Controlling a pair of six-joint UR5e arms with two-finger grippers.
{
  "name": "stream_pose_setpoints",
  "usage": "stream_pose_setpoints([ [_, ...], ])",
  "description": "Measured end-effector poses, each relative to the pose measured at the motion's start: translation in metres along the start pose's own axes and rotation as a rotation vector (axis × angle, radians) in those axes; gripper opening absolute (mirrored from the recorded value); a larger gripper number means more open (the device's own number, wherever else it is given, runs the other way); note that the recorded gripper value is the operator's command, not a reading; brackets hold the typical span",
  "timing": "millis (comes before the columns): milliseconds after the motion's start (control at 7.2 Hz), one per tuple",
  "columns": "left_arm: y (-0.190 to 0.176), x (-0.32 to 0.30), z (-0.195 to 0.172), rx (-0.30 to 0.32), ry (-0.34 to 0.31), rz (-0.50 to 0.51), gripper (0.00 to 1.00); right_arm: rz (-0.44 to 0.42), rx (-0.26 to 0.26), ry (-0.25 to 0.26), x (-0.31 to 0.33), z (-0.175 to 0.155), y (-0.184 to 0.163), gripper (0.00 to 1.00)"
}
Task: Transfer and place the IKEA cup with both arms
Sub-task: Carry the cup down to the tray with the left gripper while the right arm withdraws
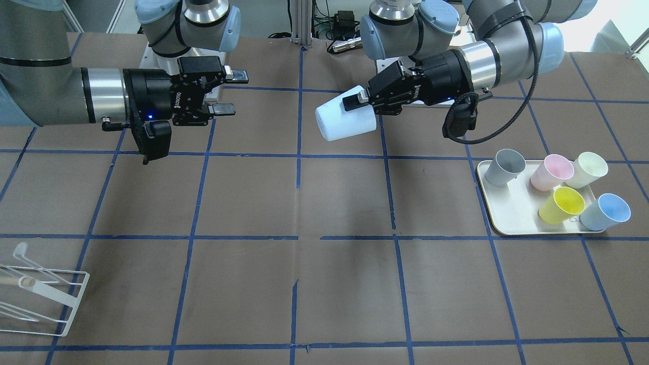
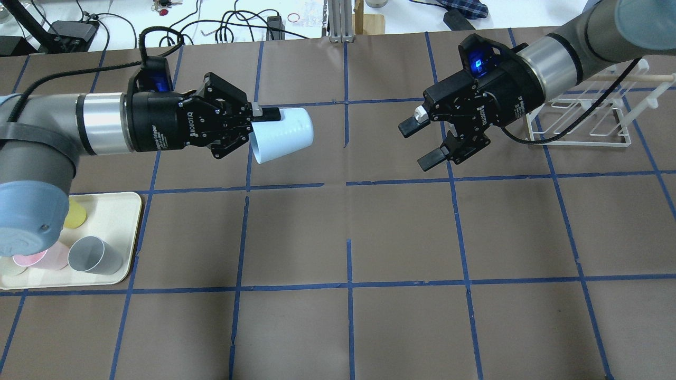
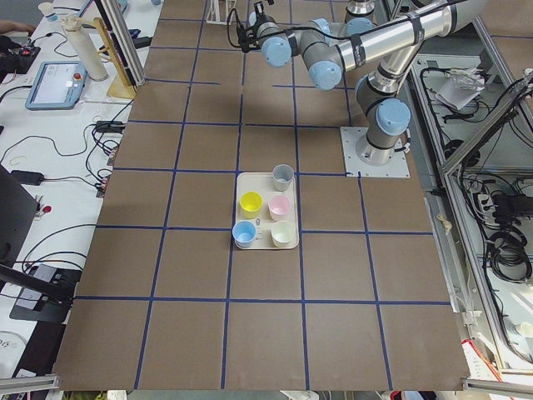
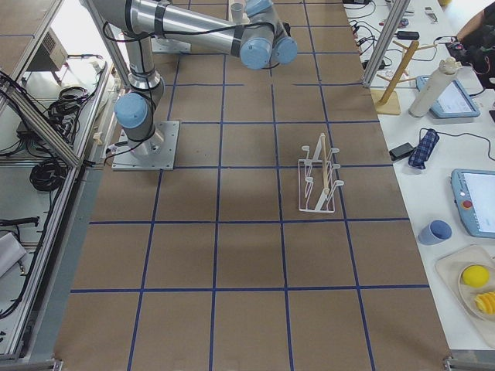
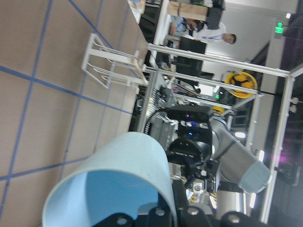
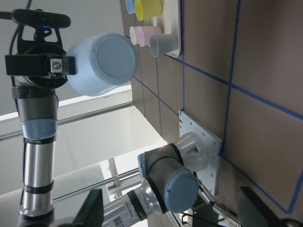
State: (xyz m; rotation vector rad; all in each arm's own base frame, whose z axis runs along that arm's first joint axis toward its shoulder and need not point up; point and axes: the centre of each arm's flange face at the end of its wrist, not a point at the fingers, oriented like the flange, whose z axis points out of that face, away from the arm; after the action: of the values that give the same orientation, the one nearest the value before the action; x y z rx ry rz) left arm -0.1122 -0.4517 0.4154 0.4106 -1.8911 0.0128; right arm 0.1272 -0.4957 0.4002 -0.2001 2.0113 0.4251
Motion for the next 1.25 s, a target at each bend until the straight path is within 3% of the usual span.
stream_pose_setpoints([
  [278, -0.015, 0.002, -0.025, 0.106, -0.309, 0.048, 0.00, 0.028, -0.004, 0.304, -0.003, -0.005, -0.009, 1.00],
  [417, -0.021, 0.000, -0.036, 0.141, -0.459, 0.078, 0.00, 0.035, 0.001, 0.491, -0.011, 0.002, -0.015, 1.00],
  [556, -0.029, -0.009, -0.049, 0.151, -0.615, 0.142, 0.00, 0.045, 0.011, 0.685, -0.016, 0.009, -0.021, 1.00],
  [694, -0.038, -0.022, -0.066, 0.134, -0.754, 0.229, 0.00, 0.053, 0.029, 0.833, -0.020, 0.014, -0.026, 1.00],
  [833, -0.049, -0.038, -0.089, 0.108, -0.862, 0.294, 0.00, 0.075, 0.072, 0.940, -0.024, 0.012, -0.029, 1.00],
  [972, -0.058, -0.055, -0.112, 0.067, -0.963, 0.347, 0.00, 0.103, 0.136, 1.005, -0.029, 0.007, -0.032, 1.00],
  [1250, -0.076, -0.088, -0.141, -0.080, -1.145, 0.435, 0.00, 0.180, 0.320, 1.063, -0.057, -0.009, -0.021, 1.00],
])
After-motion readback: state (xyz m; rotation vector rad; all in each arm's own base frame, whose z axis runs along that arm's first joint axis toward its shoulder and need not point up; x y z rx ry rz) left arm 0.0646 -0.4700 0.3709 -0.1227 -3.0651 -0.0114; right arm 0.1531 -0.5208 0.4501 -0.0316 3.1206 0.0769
